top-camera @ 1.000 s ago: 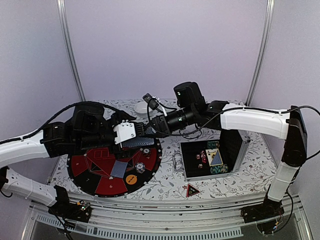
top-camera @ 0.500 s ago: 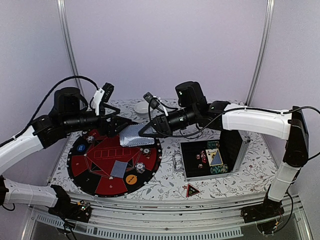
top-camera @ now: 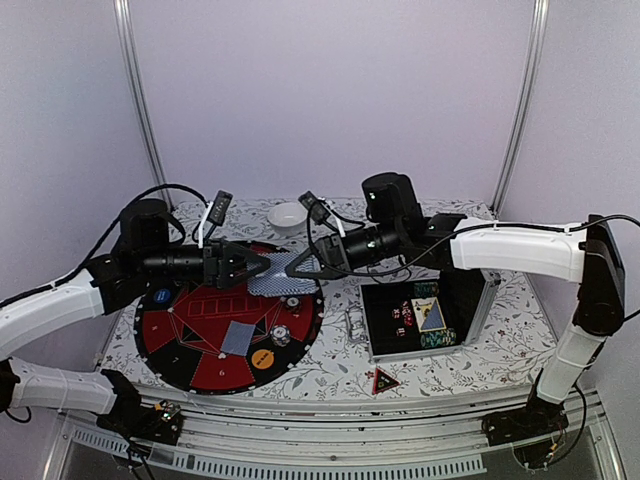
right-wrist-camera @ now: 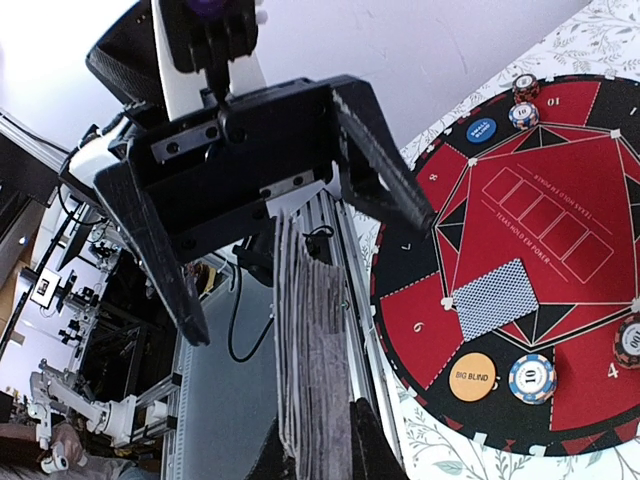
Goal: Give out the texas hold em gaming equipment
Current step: Pass from the right arm to the left
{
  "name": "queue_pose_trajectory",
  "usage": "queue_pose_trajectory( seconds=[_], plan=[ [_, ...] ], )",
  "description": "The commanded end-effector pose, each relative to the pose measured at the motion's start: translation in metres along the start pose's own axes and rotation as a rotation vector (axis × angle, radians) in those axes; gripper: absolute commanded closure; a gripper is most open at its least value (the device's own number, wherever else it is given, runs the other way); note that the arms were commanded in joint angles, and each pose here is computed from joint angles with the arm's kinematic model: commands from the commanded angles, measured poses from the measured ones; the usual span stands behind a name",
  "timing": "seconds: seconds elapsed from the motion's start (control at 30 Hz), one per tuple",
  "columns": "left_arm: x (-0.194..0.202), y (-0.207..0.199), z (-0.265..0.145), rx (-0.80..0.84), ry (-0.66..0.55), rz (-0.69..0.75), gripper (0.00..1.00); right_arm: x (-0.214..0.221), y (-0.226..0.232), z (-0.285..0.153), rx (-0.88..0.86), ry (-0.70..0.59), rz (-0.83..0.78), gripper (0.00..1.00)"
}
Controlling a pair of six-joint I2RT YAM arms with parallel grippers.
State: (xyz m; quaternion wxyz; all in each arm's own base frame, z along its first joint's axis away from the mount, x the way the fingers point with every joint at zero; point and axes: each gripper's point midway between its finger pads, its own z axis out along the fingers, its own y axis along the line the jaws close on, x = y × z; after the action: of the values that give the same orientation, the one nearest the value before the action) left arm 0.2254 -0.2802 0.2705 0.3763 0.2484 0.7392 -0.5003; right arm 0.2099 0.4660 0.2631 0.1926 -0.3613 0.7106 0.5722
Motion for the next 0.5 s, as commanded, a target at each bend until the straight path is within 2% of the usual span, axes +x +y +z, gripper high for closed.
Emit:
queue_pose_trajectory(
  seconds=[0.0,0.2,0.27,0.47],
  plan=[
    [0.004,-0.013,-0.002,0.101,-0.021,-0.032,0.08,-0.030,0.023,-0.015,-0.049,-0.087,-0.060,0.97],
    [0.007,-0.012,-0.001,0.122,-0.040,-0.045,0.10,-0.031,0.025,-0.017,-0.055,-0.090,-0.073,0.97],
    [0.009,-0.010,0.003,0.129,-0.025,-0.061,0.23,-0.031,0.027,-0.016,-0.070,-0.082,-0.079,0.97],
    [0.013,-0.015,0.009,0.202,-0.012,-0.095,0.53,-0.030,0.037,-0.016,-0.119,-0.073,-0.119,0.96]
  ],
)
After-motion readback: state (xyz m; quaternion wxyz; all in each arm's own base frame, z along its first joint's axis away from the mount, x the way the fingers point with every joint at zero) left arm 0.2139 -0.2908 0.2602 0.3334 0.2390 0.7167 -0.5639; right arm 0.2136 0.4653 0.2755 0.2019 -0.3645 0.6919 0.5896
